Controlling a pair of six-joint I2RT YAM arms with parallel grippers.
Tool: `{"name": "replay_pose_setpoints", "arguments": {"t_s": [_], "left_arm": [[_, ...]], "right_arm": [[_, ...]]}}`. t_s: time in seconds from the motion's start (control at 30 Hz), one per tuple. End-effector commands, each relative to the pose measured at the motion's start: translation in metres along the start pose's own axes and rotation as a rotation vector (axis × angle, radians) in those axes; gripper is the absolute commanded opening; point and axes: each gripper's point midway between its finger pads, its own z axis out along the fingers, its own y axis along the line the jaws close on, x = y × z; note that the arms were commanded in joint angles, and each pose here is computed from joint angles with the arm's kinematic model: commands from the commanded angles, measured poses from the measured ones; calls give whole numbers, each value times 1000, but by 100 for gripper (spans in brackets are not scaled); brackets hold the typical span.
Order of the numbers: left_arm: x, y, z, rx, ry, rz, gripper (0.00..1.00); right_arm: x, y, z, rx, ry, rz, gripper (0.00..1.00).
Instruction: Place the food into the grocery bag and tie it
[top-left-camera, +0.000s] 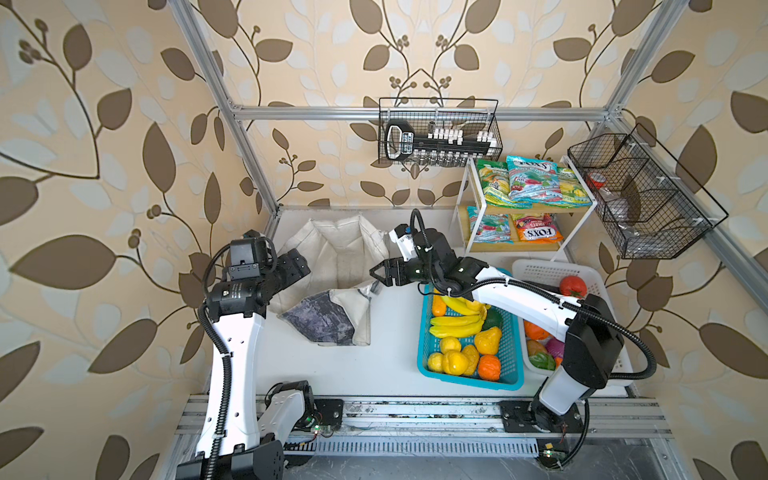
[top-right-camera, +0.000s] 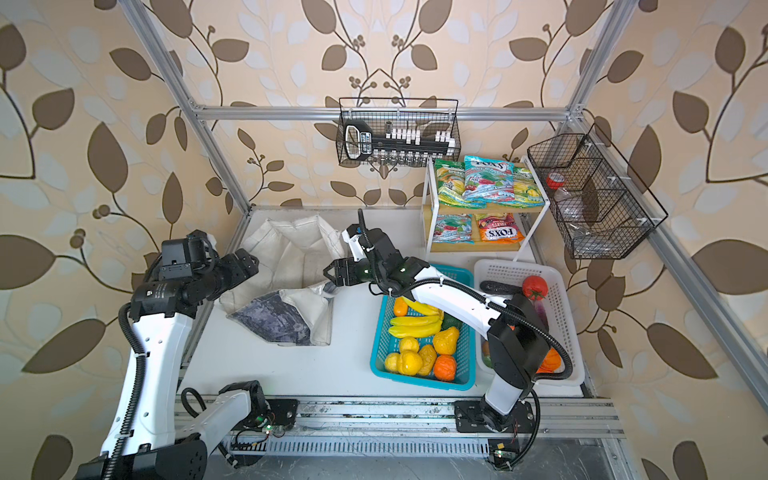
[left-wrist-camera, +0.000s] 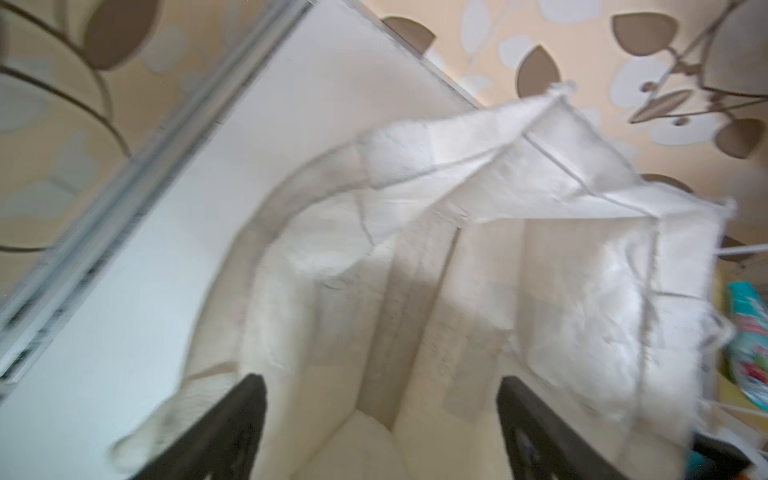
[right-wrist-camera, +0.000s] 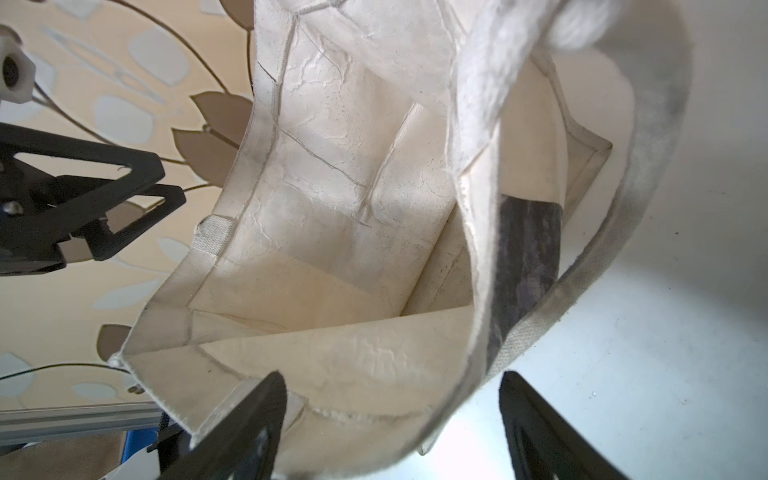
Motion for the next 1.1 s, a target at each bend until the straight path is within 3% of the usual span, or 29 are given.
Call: {"name": "replay_pose_setpoints", "arguments": {"t_s": [0.0,0.07,0.17,0.23,0.37,0.47,0.6,0.7,0.83,1.03,1.07], "left_arm": [[-27,33,-20,-176,-94,-5,99],[-22,32,-18,-134,-94,-51,99],[-12,44,-8,-172,-82,-70,99],[-4,49,-4,-189,-47,-74,99],[19,38,5,-93,25,-78,99],[38,46,21,-118,102,-97,95],[49,40,33,-62,124,-151,79],[51,27,39,15,150,-179,55],[57,16,46,79,203,-191,57],[21,25,31,-15,90,-106,51],[12,24,26,-24,65,-83,57]], "right_arm": [[-7,11,2,-38,9,-20,83],[-9,13,5,-52,22,-24,86],[-11,15,4,-59,26,-47,88],[-12,15,2,-65,24,-52,88],[-9,12,1,-92,38,-60,89],[-6,3,0,-91,37,-55,89],[-6,-5,-2,-96,29,-45,89],[-6,-7,-2,-105,27,-39,89],[-6,-6,2,-125,27,-28,88],[-8,-16,5,-91,18,-15,77],[-10,-20,4,-73,15,-10,77]]}}
